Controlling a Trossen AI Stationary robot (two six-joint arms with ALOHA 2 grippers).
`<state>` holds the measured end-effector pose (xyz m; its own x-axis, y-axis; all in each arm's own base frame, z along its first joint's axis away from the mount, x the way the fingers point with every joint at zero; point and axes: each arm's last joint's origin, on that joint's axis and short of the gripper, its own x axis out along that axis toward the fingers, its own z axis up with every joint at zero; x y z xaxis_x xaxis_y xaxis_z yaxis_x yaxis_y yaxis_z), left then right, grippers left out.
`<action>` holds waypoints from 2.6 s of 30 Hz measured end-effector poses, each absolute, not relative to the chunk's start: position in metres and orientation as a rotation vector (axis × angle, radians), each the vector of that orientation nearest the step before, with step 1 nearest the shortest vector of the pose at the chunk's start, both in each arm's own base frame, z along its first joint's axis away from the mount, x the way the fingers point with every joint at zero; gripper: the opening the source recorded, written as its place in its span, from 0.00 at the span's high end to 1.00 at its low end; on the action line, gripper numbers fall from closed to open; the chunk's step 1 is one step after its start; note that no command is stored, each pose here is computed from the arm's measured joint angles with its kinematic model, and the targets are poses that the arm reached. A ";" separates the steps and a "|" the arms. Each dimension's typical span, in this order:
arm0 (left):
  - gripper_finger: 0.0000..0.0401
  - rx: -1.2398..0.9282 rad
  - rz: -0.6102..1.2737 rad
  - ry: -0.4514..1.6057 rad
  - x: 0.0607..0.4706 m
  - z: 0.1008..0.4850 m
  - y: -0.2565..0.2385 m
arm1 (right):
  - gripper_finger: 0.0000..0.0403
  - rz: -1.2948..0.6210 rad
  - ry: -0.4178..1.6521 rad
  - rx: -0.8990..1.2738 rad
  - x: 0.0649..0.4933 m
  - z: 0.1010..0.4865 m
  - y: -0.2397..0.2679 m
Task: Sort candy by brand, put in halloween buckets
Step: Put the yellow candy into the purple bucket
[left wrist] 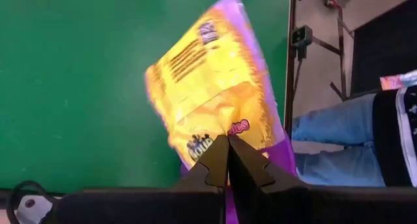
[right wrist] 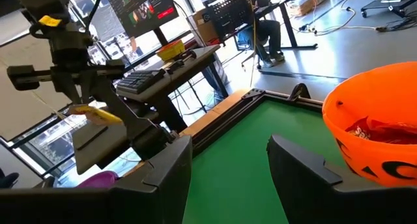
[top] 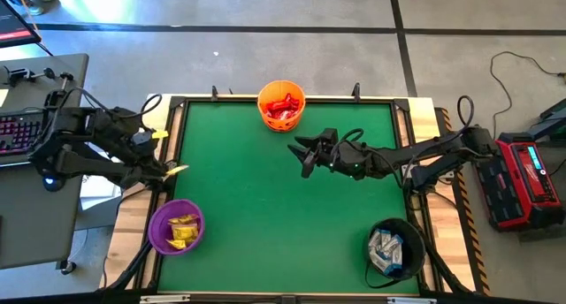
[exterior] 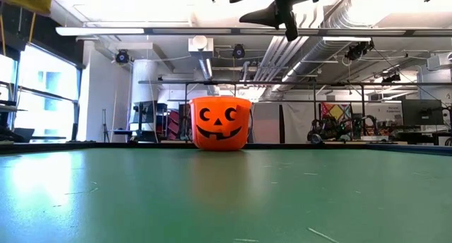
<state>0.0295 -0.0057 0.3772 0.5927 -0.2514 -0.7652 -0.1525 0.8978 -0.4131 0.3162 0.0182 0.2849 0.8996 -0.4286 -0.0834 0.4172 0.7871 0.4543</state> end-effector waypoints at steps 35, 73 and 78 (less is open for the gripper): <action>1.00 -0.646 -0.571 1.296 0.081 0.314 -0.035 | 0.53 -0.455 -0.001 0.494 0.316 0.282 0.018; 0.96 -0.103 -0.237 1.566 0.111 0.253 -0.133 | 0.53 -0.429 0.056 0.430 0.315 0.279 0.029; 0.85 -0.127 -0.260 1.545 0.113 0.251 -0.141 | 0.53 -0.401 0.077 0.375 0.315 0.278 0.030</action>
